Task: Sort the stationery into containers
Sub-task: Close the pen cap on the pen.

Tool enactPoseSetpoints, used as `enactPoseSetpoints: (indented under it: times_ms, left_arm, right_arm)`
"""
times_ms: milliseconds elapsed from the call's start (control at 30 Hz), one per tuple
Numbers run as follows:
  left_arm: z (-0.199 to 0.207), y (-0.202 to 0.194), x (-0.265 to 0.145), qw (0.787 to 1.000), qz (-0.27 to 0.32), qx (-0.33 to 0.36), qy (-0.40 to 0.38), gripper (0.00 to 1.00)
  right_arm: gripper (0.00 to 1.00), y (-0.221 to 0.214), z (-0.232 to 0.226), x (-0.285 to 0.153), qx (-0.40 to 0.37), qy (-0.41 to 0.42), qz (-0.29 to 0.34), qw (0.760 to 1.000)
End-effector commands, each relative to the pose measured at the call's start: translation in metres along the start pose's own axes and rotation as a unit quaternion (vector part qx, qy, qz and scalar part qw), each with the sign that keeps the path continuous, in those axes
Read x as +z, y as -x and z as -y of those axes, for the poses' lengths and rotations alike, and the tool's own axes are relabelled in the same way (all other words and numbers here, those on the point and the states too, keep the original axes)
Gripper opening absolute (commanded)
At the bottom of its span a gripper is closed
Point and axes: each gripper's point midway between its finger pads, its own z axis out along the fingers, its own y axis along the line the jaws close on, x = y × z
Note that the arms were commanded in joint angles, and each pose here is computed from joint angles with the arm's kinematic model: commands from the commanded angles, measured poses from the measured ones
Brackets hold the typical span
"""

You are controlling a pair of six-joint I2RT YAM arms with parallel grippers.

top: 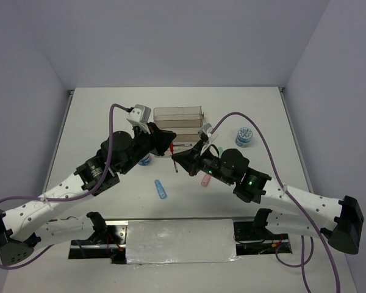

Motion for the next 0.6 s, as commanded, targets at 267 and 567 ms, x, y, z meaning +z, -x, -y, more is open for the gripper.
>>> enactPoseSetpoints:
  times_ms: [267,567]
  left_arm:
    - [0.008,-0.022,0.004,0.999,-0.022,-0.012,-0.037,0.0]
    - [0.01,-0.036,0.005,0.998,-0.034,-0.035,-0.049,0.0]
  right_arm:
    - [0.0,0.076,-0.02,-0.019,-0.003,0.019,0.092,0.996]
    - [0.0,0.11,-0.027,-0.016,-0.022,0.024,0.131,0.991]
